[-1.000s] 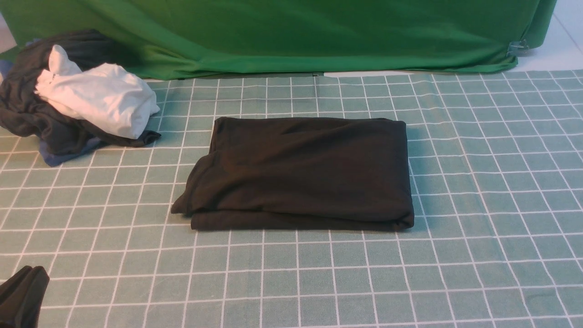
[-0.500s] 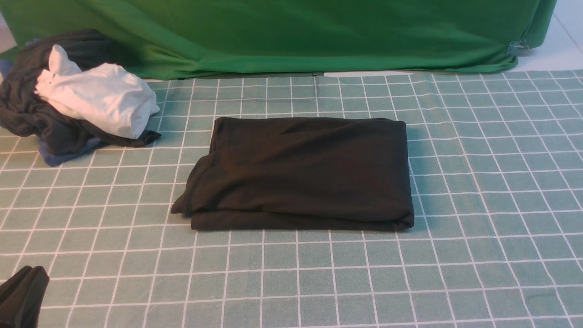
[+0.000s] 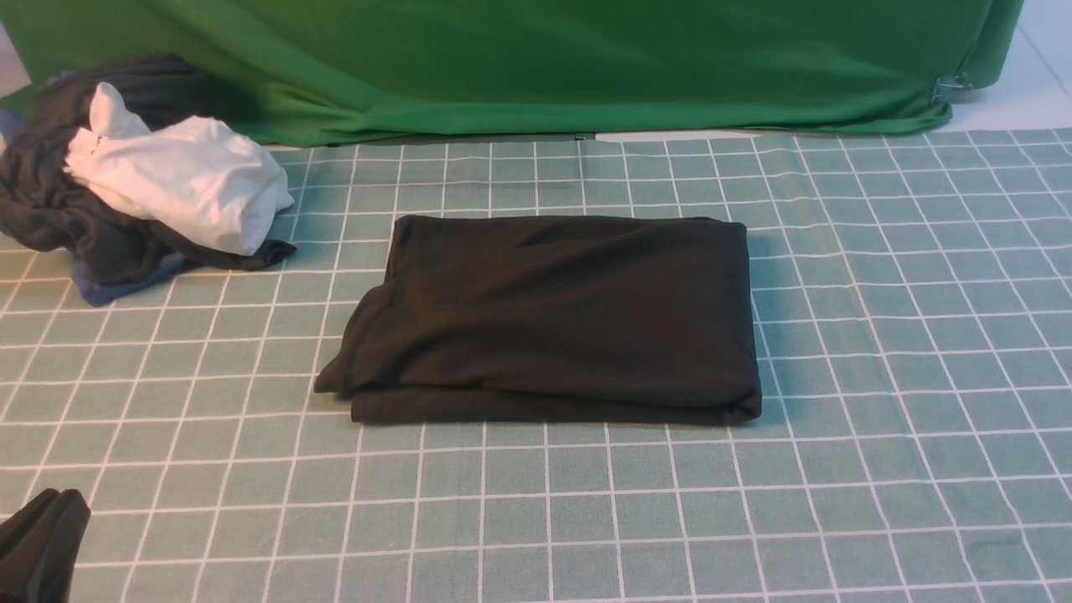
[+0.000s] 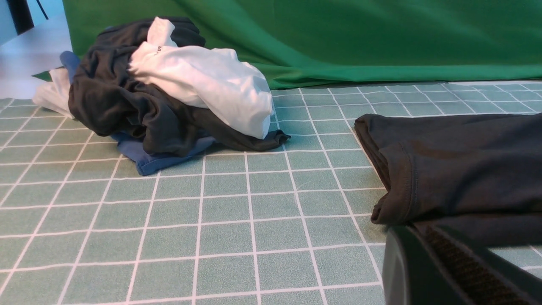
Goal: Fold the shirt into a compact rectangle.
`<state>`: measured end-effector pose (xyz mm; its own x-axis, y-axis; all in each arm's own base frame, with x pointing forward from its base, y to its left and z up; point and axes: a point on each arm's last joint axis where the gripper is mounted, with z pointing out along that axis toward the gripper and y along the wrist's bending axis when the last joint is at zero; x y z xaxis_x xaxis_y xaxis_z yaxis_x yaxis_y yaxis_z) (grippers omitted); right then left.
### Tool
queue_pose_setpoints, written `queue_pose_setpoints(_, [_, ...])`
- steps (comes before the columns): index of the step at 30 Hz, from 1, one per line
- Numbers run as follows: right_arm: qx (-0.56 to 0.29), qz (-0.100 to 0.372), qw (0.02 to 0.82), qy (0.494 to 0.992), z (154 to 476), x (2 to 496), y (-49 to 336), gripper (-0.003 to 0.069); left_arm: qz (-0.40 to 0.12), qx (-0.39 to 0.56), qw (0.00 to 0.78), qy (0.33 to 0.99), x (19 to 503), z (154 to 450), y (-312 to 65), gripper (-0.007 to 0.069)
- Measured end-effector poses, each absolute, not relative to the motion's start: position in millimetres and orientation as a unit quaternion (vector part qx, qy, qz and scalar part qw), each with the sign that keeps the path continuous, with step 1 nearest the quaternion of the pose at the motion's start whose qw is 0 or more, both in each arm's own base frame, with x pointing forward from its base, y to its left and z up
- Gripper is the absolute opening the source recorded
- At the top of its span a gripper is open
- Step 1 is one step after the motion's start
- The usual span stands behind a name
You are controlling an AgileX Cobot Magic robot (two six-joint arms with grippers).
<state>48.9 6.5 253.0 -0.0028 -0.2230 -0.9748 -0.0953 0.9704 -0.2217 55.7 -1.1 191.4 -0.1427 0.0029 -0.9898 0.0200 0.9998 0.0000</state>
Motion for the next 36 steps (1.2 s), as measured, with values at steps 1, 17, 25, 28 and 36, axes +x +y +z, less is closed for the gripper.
queue_pose_setpoints(1, [-0.111, -0.048, 0.691, 0.712, 248, 50, 6, 0.0244, -0.007, 0.008, 0.655, 0.756, 56, 191, -1, 0.0013])
queue_pose_setpoints(17, [-0.007, -0.025, 0.649, 0.761, 189, 56, 0, 0.0244, -0.007, 0.008, 0.651, 0.759, 56, 190, -1, 0.0013])
queue_pose_setpoints(25, [-0.026, 0.008, 0.649, 0.76, 188, 56, 4, 0.0244, -0.007, 0.008, 0.651, 0.759, 56, 190, -1, 0.0013])
queue_pose_setpoints(28, [-0.027, 0.01, 0.649, 0.76, 188, 56, 4, 0.0243, -0.007, 0.008, 0.651, 0.759, 56, 190, -1, 0.0013])
queue_pose_setpoints(36, [-0.028, 0.011, 0.648, 0.761, 188, 56, 5, 0.0242, -0.007, 0.008, 0.651, 0.759, 56, 190, -1, 0.0013])
